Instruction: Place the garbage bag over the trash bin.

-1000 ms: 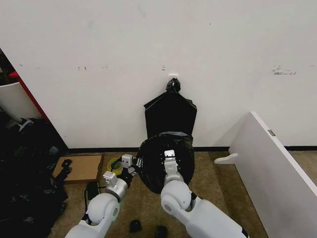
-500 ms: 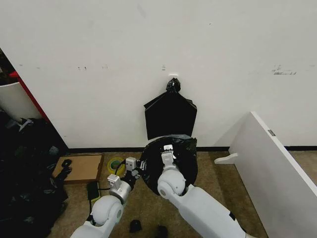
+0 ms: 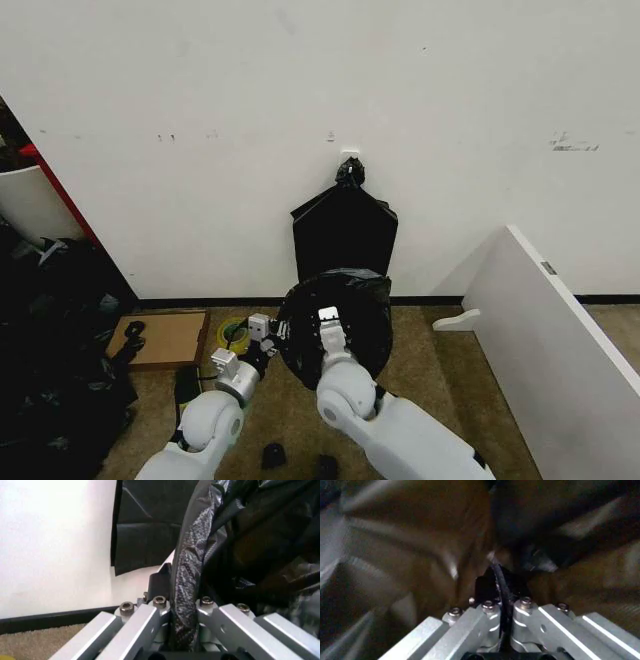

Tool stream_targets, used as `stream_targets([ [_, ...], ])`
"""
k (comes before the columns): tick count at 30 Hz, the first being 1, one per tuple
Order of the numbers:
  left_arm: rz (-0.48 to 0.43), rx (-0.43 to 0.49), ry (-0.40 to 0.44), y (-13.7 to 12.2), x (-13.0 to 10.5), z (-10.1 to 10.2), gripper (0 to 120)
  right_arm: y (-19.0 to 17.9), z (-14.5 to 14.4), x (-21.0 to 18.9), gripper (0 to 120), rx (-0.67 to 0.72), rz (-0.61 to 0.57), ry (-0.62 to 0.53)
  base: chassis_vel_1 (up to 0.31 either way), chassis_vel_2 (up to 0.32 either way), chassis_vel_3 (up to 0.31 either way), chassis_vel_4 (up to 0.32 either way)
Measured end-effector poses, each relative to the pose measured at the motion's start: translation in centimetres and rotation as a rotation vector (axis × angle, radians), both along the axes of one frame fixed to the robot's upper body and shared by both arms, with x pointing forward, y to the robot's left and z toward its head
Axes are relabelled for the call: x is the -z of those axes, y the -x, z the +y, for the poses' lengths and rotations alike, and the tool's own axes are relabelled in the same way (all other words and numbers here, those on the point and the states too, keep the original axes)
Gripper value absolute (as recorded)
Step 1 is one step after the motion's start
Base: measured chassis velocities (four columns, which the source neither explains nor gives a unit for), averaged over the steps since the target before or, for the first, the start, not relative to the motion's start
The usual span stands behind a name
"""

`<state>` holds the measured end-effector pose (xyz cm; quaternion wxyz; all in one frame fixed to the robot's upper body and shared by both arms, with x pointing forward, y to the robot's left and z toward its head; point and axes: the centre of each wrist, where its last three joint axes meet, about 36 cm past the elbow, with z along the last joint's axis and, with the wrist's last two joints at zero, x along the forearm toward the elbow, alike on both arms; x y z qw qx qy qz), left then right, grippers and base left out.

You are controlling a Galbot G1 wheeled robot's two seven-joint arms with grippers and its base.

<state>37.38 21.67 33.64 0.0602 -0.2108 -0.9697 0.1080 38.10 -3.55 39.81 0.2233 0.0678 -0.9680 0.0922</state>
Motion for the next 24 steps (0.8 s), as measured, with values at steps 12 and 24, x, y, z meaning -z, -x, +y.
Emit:
stream_targets([
  [12, -0.006, 0.042, 0.018, 0.5, 0.1, -1.1, 1, -4.9, 2.1, 2.5, 0, 0.089, -0.040, 0.080, 0.000, 0.000, 0.000, 0.000],
  [24, -0.068, 0.072, 0.013, 0.7, 0.1, 0.7, 1, -7.5, 3.5, 3.2, 0, 0.103, -0.066, 0.136, 0.000, 0.000, 0.000, 0.000],
])
